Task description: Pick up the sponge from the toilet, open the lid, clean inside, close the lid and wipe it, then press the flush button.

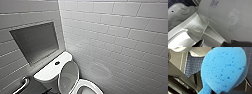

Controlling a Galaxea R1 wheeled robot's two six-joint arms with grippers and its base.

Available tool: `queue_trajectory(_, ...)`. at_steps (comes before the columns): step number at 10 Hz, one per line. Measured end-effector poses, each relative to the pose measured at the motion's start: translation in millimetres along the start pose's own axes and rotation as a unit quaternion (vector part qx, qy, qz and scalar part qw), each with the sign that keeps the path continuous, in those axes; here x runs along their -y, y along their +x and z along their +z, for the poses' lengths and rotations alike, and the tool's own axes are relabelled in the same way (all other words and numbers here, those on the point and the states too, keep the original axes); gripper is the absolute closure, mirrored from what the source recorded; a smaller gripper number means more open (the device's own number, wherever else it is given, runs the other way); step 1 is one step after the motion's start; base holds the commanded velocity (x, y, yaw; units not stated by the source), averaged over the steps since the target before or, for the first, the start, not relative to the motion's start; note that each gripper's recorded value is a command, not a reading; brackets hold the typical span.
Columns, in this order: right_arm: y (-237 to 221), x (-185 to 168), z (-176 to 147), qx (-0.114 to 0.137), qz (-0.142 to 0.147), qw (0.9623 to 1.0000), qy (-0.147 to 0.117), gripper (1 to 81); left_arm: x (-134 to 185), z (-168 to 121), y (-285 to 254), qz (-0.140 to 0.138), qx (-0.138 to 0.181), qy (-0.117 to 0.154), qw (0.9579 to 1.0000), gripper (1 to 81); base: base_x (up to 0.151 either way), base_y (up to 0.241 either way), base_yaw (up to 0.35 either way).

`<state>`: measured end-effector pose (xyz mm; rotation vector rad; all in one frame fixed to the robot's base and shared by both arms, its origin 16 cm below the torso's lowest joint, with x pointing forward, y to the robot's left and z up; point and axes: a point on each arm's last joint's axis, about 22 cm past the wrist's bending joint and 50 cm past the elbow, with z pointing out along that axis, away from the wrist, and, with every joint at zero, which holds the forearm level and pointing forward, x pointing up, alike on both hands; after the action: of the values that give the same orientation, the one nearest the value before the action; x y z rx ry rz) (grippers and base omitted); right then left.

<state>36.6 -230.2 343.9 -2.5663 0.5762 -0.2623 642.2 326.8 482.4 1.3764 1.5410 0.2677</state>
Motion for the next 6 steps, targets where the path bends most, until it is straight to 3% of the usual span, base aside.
queue_trajectory(1,-0.2,1.0,1.1,0.0,0.0,1.0,0.001,81.1,9.2,-7.2,11.8,0.063,0.007,0.008,0.9979,1.0,0.0,0.0,0.0)
queue_trajectory(2,-0.7,1.2,1.2,0.0,0.0,1.0,0.001,81.1,19.4,-17.3,31.0,0.128,0.007,0.022,0.9915,1.0,0.0,0.0,0.0)
queue_trajectory(3,0.0,0.1,1.1,0.0,-0.001,1.0,0.0,81.1,27.9,-28.8,51.1,0.199,0.01,0.035,0.9794,1.0,0.0,0.0,0.0)
queue_trajectory(4,0.1,-1.7,0.9,0.0,-0.003,1.0,-0.002,81.1,35.3,-39.5,68.6,0.273,0.019,0.05,0.9605,1.0,0.0,0.0,0.0)
queue_trajectory(6,1.2,-7.6,3.1,-0.001,-0.009,0.9999,-0.008,81.1,43.2,-59.1,93.3,0.406,0.053,0.077,0.9091,1.0,0.0,0.0,0.0)
